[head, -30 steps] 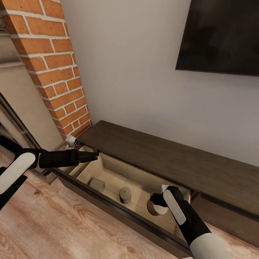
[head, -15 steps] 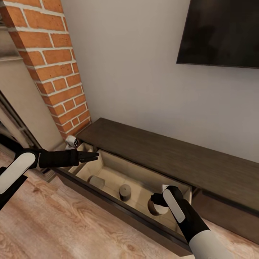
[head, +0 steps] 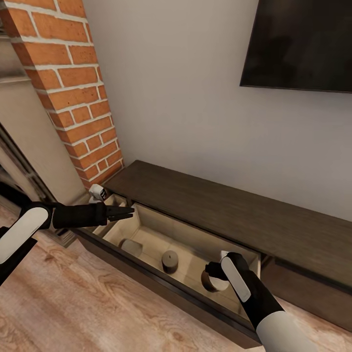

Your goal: Place each of the two pumpkins and all three candles from the living room inside a cabinet in the living room (use any cabinet), then make sure every cabinet is closed, and position the cauldron so it is next to a table in the living room.

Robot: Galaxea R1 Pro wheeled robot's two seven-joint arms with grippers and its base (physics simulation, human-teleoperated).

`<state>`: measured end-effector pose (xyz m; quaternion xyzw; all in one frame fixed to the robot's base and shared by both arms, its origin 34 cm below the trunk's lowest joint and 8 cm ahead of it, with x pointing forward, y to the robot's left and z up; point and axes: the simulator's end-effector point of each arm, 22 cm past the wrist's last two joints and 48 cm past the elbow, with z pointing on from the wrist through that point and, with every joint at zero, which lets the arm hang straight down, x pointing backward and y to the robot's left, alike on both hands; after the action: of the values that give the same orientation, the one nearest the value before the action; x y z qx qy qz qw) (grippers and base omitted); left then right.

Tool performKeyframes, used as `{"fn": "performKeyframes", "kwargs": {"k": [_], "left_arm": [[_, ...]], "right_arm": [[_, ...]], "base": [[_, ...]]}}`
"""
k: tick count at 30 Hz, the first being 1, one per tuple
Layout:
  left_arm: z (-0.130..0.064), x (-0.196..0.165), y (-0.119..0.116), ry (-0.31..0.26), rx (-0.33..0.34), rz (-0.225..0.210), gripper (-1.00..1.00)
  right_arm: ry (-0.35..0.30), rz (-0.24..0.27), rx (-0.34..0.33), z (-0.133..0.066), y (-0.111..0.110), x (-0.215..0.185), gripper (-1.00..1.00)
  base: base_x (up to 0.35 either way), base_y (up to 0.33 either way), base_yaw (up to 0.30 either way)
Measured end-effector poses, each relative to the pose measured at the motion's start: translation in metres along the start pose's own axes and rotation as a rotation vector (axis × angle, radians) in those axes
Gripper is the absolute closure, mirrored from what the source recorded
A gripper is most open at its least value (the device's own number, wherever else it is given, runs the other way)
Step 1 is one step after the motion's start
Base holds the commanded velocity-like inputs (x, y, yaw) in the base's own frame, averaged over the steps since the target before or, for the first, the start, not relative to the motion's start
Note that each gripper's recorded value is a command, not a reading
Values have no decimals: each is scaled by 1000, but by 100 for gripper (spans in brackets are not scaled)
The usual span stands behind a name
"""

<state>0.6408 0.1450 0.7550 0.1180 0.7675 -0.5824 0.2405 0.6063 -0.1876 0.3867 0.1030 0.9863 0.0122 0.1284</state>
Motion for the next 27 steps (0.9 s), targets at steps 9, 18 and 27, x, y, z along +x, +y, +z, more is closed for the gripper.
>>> {"fn": "performKeyframes", "kwargs": {"k": [9, 18, 27], "left_arm": [[0, 0, 0, 0, 0, 0, -100], [0, 0, 0, 0, -1, -1, -100], [1, 5, 5, 0, 0, 0, -100]], "right_arm": [[0, 0, 0, 0, 0, 0, 100], [0, -1, -1, 0, 1, 0, 100], [1, 0, -1, 6, 0, 3, 100]], "base": [[132, 0, 0], [91, 0, 0], [4, 0, 0]]}}
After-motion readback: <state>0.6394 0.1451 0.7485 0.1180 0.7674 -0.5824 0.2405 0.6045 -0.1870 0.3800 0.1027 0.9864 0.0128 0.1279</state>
